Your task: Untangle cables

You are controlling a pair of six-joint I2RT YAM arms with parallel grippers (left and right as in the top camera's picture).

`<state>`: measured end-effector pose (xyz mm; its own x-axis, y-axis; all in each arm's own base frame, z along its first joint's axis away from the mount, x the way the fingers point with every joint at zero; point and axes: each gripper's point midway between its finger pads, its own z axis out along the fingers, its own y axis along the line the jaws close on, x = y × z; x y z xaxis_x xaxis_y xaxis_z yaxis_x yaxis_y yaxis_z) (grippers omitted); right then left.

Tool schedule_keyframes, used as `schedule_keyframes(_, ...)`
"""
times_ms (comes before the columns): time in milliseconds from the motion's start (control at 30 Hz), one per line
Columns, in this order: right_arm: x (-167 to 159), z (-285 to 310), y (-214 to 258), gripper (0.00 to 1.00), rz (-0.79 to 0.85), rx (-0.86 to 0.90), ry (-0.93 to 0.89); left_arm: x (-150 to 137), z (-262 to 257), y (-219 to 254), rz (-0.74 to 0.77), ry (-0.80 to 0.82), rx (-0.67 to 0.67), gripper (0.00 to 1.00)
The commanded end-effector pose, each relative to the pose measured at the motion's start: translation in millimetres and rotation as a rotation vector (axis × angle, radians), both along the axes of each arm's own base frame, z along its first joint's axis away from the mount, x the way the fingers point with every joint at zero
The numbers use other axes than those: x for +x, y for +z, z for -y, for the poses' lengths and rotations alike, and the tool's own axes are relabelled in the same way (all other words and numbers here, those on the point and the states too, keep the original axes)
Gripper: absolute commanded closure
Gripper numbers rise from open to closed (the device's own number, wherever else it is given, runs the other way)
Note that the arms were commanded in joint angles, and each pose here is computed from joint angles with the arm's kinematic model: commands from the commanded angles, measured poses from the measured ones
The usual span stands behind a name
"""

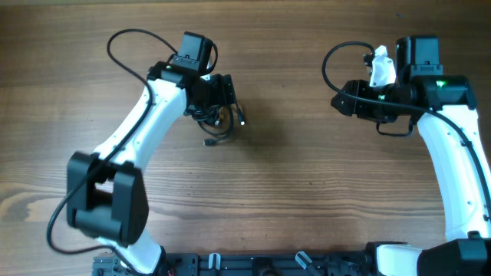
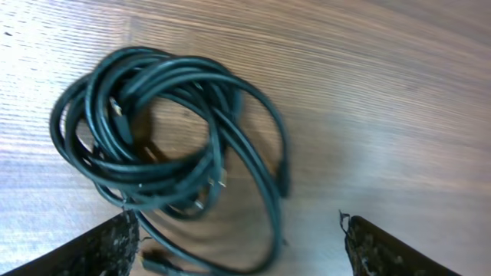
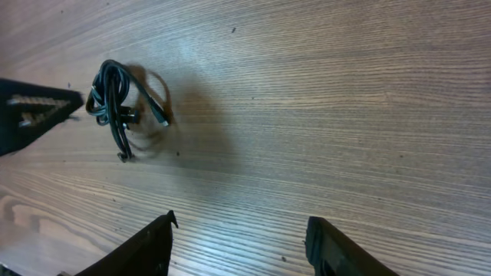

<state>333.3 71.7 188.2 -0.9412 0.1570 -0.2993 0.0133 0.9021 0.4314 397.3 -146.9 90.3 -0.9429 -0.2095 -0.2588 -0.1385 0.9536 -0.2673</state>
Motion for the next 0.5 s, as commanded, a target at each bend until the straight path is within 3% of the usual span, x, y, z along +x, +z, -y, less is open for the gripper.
schedule_keyframes(0,2,2,-6,0.40,-0.018,-0.005,-0.007,14,-6,-19,0.000,0.077,0.042,0.22)
schedule_keyframes(267,5,7,-8,0.32,-0.007,-0.035,-0.018,29,-11,-32,0.027,0.132,0.055,0.44)
schedule_keyframes(467,8,7,-6,0.30,0.007,-0.034,-0.018,34,-31,-32,0.035,0.167,0.094,0.50)
